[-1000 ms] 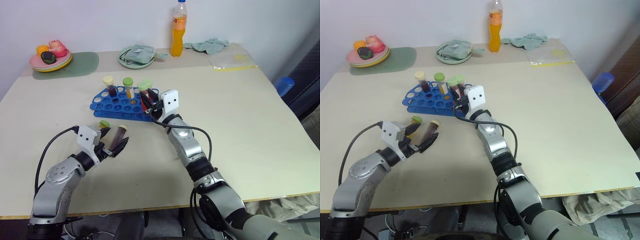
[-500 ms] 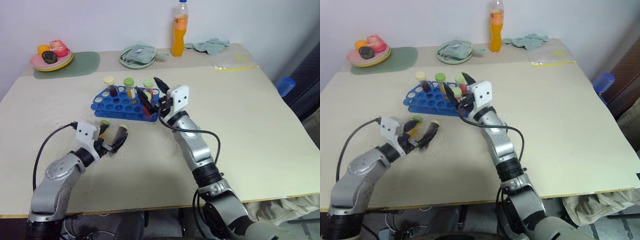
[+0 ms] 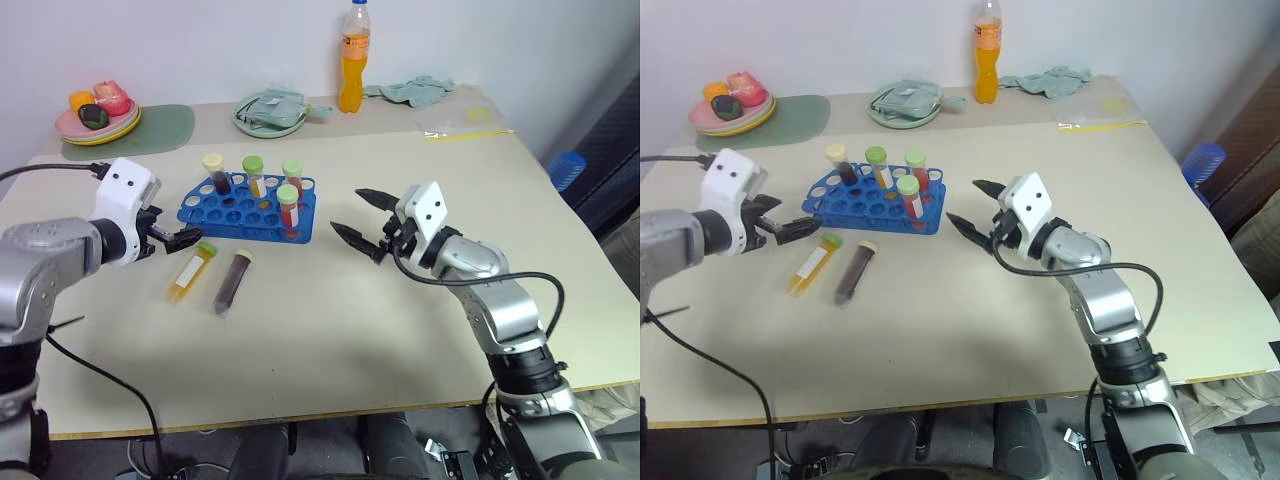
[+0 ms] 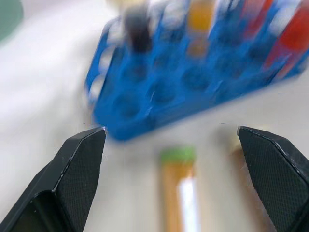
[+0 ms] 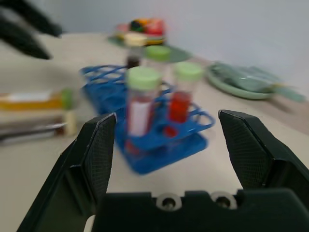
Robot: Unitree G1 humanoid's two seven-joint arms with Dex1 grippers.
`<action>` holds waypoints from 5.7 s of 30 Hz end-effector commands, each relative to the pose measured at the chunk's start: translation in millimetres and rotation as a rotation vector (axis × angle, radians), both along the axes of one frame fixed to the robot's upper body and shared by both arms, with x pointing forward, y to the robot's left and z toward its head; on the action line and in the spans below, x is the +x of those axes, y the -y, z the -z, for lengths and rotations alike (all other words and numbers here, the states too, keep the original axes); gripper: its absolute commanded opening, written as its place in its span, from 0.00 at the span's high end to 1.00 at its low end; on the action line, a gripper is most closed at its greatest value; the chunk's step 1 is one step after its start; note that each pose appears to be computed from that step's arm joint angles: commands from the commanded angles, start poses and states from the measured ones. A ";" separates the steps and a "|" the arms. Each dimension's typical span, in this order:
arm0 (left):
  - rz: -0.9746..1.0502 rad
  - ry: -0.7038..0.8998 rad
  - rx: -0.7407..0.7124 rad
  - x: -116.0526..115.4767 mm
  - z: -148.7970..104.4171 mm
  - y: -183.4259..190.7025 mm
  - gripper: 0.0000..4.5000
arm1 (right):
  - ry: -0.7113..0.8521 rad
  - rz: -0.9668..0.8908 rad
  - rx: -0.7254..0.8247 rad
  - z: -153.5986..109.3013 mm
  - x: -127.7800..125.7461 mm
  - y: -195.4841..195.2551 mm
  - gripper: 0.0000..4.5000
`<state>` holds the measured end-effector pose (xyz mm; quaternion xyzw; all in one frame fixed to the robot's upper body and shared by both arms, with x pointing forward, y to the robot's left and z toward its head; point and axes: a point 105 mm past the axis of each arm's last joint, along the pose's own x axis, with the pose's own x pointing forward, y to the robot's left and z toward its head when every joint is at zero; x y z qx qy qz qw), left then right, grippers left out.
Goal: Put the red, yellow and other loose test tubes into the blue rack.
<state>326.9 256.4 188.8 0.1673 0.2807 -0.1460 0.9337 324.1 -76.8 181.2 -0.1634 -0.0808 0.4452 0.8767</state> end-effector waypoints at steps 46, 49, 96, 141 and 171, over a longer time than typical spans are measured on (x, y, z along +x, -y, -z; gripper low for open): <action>0.161 0.684 -0.205 9.1 -40.2 51.1 0.84 | -0.074 -0.079 0.033 20.3 -33.0 -28.1 0.15; 0.040 0.819 -0.273 16.7 -43.6 70.4 0.84 | -0.106 -0.070 0.069 21.1 -33.3 -30.2 0.15; -0.014 0.854 -0.315 57.7 21.0 125.1 0.84 | -0.127 -0.008 0.104 20.4 -30.2 -27.2 0.15; 0.114 0.268 -0.192 -18.7 2.3 87.3 0.01 | -0.080 -0.083 0.019 10.1 -31.2 -19.6 0.15; -0.026 -0.501 0.006 20.7 50.0 96.2 0.40 | -0.113 -0.117 0.071 20.1 -36.5 -43.9 0.15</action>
